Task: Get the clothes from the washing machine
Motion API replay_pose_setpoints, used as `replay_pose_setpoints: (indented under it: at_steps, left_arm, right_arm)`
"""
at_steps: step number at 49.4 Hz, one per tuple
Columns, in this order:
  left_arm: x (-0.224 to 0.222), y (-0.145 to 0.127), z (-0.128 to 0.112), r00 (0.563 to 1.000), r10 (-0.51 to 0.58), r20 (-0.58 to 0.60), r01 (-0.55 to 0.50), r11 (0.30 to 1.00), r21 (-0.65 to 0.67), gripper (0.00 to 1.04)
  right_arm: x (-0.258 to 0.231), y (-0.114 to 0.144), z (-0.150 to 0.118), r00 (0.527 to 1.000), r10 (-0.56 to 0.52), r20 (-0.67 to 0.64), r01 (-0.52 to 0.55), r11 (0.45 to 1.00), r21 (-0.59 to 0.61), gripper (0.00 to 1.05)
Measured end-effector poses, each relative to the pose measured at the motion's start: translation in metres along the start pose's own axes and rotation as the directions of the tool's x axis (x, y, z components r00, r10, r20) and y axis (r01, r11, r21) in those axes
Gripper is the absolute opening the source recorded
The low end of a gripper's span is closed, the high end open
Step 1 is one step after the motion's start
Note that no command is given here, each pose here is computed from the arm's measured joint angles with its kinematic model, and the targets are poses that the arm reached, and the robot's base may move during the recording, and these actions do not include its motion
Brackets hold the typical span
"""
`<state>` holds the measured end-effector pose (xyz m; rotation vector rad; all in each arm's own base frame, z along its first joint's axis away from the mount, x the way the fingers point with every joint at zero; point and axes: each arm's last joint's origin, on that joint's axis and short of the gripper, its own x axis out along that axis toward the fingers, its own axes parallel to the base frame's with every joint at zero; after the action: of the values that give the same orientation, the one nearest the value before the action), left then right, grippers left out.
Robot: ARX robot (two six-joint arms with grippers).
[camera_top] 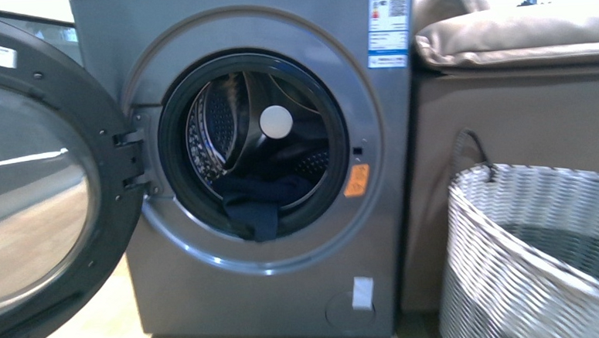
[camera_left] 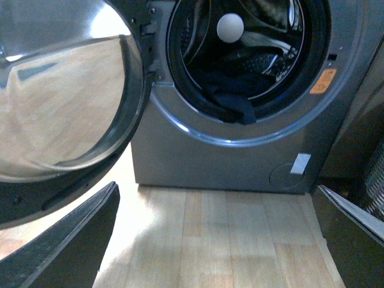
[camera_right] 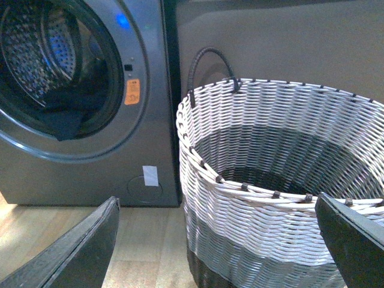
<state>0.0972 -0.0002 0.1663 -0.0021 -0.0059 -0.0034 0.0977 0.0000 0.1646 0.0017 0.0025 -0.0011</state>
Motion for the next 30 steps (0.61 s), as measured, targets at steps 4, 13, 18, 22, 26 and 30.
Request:
replay_pose_setpoints:
  at_steps: [4, 13, 18, 22, 26, 30]
  left_arm:
    - [0.0000, 0.0001, -0.0001, 1.000, 0.003, 0.000, -0.003, 1.000, 0.000, 0.98]
    - [0.0000, 0.0001, -0.0001, 1.000, 0.003, 0.000, -0.003, 1.000, 0.000, 0.98]
    - [0.0000, 0.0001, -0.0001, 1.000, 0.002, 0.000, -0.002, 1.000, 0.000, 0.98]
    - [0.0000, 0.0001, -0.0002, 1.000, 0.002, -0.001, -0.002, 1.000, 0.000, 0.98]
    - [0.0001, 0.0001, -0.0001, 1.000, 0.003, -0.001, -0.003, 1.000, 0.000, 0.98]
    - [0.0000, 0.0001, -0.0001, 1.000, 0.002, 0.000, -0.002, 1.000, 0.000, 0.98]
  right_arm:
    - [0.0000, 0.0001, 0.0000, 1.000, 0.003, 0.000, -0.003, 1.000, 0.000, 0.97]
    - [0.0000, 0.0001, 0.0000, 1.000, 0.003, 0.000, -0.003, 1.000, 0.000, 0.97]
    - [0.0000, 0.0001, 0.0000, 1.000, 0.003, 0.000, -0.003, 1.000, 0.000, 0.97]
    - [0.0000, 0.0001, 0.0000, 1.000, 0.002, 0.000, -0.002, 1.000, 0.000, 0.97]
    - [0.0001, 0.0001, -0.0002, 1.000, 0.002, -0.002, -0.002, 1.000, 0.000, 0.97]
    - [0.0000, 0.0001, 0.0000, 1.000, 0.003, 0.000, -0.003, 1.000, 0.000, 0.97]
